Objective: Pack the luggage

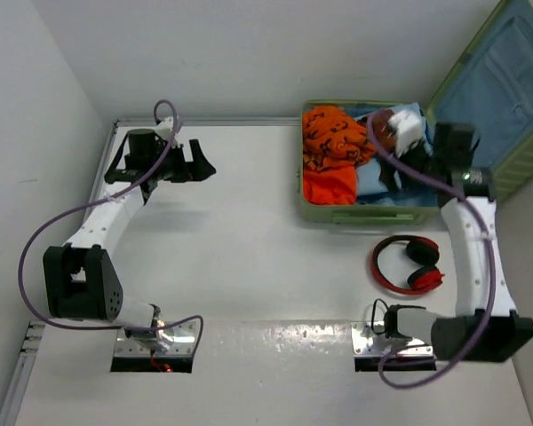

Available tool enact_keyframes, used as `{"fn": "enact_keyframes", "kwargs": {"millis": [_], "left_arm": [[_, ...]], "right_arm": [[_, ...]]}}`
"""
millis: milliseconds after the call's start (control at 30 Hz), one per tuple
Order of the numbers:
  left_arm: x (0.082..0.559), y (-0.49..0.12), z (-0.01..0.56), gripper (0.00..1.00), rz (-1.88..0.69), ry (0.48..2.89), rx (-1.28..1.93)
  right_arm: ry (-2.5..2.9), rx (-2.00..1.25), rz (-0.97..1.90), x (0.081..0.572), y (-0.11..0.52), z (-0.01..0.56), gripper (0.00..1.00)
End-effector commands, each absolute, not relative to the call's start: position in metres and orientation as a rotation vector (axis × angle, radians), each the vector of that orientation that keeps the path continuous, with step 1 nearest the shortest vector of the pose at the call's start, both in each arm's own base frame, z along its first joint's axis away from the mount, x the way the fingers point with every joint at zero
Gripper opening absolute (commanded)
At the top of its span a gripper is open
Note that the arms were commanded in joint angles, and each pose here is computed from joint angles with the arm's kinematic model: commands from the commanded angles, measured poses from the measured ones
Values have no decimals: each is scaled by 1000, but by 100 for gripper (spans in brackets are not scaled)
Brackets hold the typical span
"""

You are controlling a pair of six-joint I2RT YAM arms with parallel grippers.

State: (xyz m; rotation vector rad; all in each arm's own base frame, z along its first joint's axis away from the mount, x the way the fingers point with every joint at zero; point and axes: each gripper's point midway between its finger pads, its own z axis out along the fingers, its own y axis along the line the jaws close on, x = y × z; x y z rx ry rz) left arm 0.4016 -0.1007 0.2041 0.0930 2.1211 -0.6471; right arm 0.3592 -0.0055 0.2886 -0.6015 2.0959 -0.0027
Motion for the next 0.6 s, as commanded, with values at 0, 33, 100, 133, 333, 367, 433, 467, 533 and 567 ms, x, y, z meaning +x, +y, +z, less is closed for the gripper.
{"fn": "enact_keyframes", "kwargs": {"millis": [0, 33, 100, 133, 333, 367, 433, 467, 533, 567], "left_arm": [[406, -98, 240, 100, -628, 2020, 119], [405, -96, 245, 100, -611, 2006, 126], [403, -94, 242, 100, -596, 2009, 128], [404, -93, 241, 100, -587, 2010, 122], [400, -91, 238, 100, -573, 2020, 122], [400, -91, 238, 100, -573, 2020, 122], [400, -89, 241, 100, -561, 2010, 118], [400, -89, 241, 100, -561, 2010, 118], [397, -89, 240, 100, -554, 2010, 128], [397, -88, 240, 100, -549, 2008, 137]], "right_arm": [[2351, -814, 162, 274, 26, 185, 62], [2452, -906, 234, 239, 42, 136, 62], [2477, -952, 204, 213, 44, 120, 62], [2525, -982, 213, 189, 45, 89, 62], [2563, -1006, 22, 169, 30, 32, 64], [2580, -1010, 18, 166, 29, 25, 64], [2592, -1018, 19, 167, 28, 18, 69], [2586, -1022, 15, 169, 29, 15, 70], [2591, -1034, 9, 170, 28, 11, 73], [2582, -1037, 4, 172, 28, 11, 73]]}}
